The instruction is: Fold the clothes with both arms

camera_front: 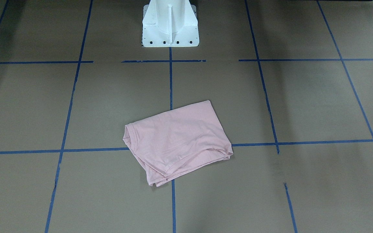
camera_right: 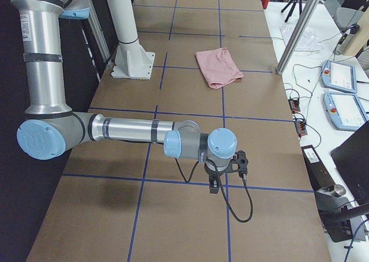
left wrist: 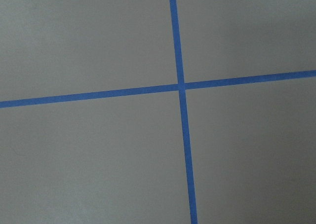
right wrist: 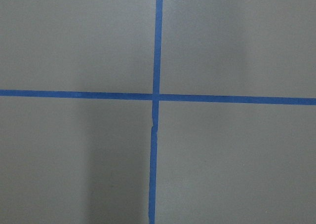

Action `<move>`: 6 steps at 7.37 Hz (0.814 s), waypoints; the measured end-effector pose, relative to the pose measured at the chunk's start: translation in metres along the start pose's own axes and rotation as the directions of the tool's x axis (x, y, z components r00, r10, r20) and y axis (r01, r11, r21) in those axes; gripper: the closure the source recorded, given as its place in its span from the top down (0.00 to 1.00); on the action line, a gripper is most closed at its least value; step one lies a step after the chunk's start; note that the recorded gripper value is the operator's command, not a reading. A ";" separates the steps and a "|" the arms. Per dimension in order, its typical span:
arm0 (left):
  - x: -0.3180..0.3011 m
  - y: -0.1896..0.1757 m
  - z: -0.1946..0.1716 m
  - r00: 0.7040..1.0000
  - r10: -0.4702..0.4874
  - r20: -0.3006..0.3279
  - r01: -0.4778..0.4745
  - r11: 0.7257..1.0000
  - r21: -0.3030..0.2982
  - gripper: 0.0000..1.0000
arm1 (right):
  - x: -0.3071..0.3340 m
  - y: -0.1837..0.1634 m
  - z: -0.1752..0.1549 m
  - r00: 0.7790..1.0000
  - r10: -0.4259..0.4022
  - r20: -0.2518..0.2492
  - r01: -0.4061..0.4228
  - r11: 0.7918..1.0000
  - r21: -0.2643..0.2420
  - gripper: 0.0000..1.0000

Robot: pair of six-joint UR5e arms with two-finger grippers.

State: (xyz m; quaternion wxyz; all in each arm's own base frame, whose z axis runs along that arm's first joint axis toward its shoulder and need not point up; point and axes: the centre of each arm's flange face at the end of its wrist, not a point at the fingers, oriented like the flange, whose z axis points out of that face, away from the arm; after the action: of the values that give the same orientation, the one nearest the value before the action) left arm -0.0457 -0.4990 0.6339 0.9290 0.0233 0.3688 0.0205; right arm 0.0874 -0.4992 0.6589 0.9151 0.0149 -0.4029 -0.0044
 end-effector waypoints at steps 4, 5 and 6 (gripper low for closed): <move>0.001 -0.001 -0.001 1.000 -0.016 -0.001 0.016 1.000 0.002 1.00 | 0.000 0.000 0.000 1.000 0.000 0.000 0.000 1.000 0.000 1.00; 0.001 -0.001 -0.001 1.000 -0.016 -0.001 0.016 1.000 0.002 1.00 | 0.000 0.000 0.000 1.000 0.000 0.001 0.000 1.000 0.000 1.00; 0.001 -0.001 -0.001 1.000 -0.015 -0.001 0.015 1.000 0.002 1.00 | 0.000 0.000 0.000 1.000 0.000 0.001 0.000 1.000 0.001 1.00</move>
State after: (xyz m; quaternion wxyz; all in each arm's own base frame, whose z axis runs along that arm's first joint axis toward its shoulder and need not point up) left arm -0.0456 -0.4999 0.6323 0.9289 0.0216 0.3694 0.0128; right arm 0.0874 -0.4994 0.6586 0.9148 0.0152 -0.4035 -0.0044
